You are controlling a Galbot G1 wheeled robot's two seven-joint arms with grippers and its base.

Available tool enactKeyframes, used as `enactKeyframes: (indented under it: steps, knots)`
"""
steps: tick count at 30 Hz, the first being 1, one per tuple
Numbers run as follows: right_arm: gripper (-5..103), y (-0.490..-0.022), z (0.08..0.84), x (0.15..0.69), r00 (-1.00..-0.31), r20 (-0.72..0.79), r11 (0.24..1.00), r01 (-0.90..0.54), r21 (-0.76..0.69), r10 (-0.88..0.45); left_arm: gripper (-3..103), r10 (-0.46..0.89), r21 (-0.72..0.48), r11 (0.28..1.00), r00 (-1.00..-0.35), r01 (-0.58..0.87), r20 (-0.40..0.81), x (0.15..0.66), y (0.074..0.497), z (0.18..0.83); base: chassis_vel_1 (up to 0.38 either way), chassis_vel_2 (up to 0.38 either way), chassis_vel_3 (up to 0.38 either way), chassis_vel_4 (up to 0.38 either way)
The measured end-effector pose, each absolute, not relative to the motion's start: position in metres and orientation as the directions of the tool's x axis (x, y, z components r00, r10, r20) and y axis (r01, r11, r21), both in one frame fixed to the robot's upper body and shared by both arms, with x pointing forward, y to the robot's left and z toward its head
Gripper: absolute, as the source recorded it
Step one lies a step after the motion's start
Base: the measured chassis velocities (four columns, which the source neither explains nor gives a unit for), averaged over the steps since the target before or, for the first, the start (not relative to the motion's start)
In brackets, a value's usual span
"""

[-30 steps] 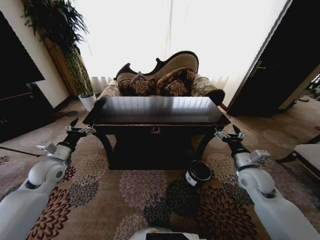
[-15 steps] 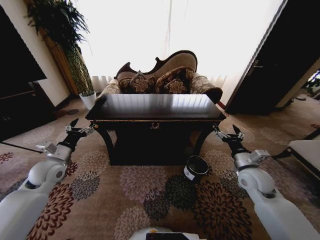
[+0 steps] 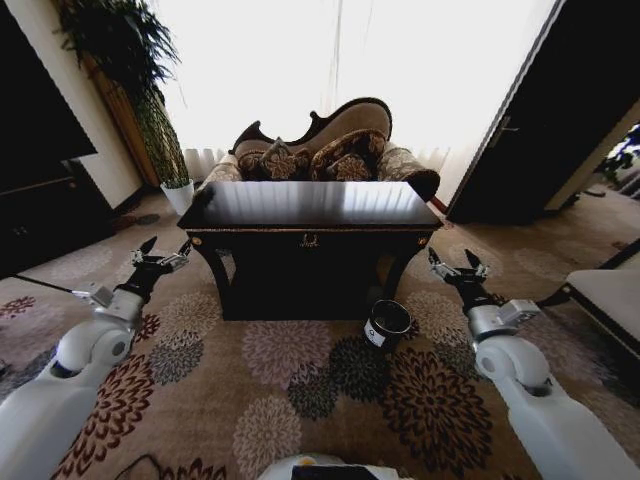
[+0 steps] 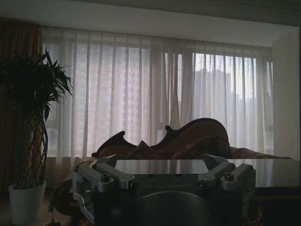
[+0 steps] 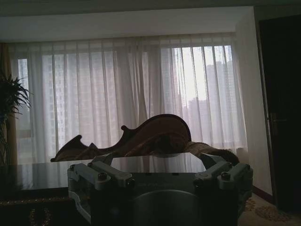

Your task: Move to the front of the table and place the trash on the table into the trash bin.

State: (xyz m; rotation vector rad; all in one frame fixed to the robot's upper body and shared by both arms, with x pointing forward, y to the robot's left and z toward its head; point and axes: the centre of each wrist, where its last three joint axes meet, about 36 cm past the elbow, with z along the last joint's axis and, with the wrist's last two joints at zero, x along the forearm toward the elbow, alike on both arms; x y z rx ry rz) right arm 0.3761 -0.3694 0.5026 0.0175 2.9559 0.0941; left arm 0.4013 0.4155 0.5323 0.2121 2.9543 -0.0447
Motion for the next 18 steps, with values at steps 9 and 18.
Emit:
enactKeyframes:
  steps: [9, 18]
  knots:
    - [100, -0.3694, 0.5026, 0.3761, -0.983, -0.183, 0.998, 0.006, 0.064, 0.018, 100, 0.139, -0.017, 0.989, -0.974, 0.144, -0.18, 0.4013, 0.4155, 0.5323, 0.115, -0.11, -0.111, 0.122]
    - [100, -0.3694, 0.5026, 0.3761, -0.983, -0.183, 0.998, 0.006, 0.064, 0.018, 100, 0.139, -0.017, 0.989, -0.974, 0.144, -0.18, 0.4013, 0.4155, 0.5323, 0.145, -0.15, -0.143, 0.154]
